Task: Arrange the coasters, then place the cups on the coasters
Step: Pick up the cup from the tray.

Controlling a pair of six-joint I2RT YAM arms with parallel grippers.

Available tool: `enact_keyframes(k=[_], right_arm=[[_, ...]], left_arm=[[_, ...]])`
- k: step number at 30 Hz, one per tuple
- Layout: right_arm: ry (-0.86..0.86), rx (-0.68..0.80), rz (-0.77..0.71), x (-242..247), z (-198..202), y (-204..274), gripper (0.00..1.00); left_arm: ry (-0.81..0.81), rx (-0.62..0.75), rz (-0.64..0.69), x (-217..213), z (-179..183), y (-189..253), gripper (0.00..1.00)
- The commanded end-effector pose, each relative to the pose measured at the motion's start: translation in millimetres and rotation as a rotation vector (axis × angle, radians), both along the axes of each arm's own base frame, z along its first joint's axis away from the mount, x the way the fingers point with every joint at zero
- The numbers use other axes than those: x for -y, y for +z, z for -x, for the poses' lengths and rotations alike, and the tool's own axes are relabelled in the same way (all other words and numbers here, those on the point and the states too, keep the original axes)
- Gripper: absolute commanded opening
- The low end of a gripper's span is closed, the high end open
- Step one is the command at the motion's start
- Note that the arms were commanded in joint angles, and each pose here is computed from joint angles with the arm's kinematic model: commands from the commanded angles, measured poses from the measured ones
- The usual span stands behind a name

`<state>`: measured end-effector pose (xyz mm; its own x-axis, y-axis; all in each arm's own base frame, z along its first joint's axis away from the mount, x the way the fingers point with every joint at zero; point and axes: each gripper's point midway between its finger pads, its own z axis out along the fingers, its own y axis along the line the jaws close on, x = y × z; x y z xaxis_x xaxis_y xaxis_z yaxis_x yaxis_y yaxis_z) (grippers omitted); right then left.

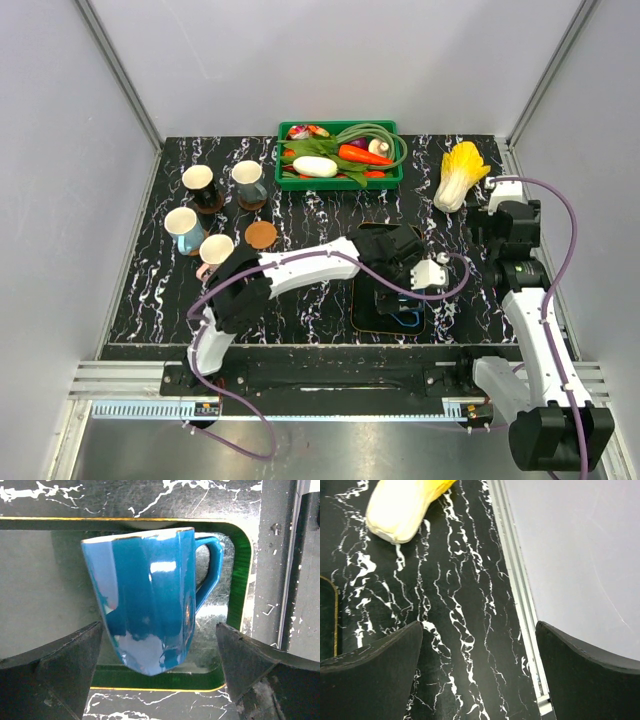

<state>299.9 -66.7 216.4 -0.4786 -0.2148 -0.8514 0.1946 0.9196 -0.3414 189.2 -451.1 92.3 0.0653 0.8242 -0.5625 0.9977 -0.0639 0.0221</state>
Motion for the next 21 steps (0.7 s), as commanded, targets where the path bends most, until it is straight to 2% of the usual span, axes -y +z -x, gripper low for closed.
enact_keyframes(k=[1,18,21], right_arm=[[-0.071,0.08,0.005,15.7,2.4,17.7,1.0],[-0.069,0.082,-0.001,17.1,2.7,16.7,1.0],[-0.067,0.081,-0.003,16.6,2.3,16.2,1.0]], left_arm=[[-0.007,-0.015,0.053,22.3,1.0,8.2,0.99],[-0.003,-0.052,-0.001,26.6,0.8,-33.9,0.99],[0.002,-0.054,0.001,28.1,-0.7,-36.7,0.91]])
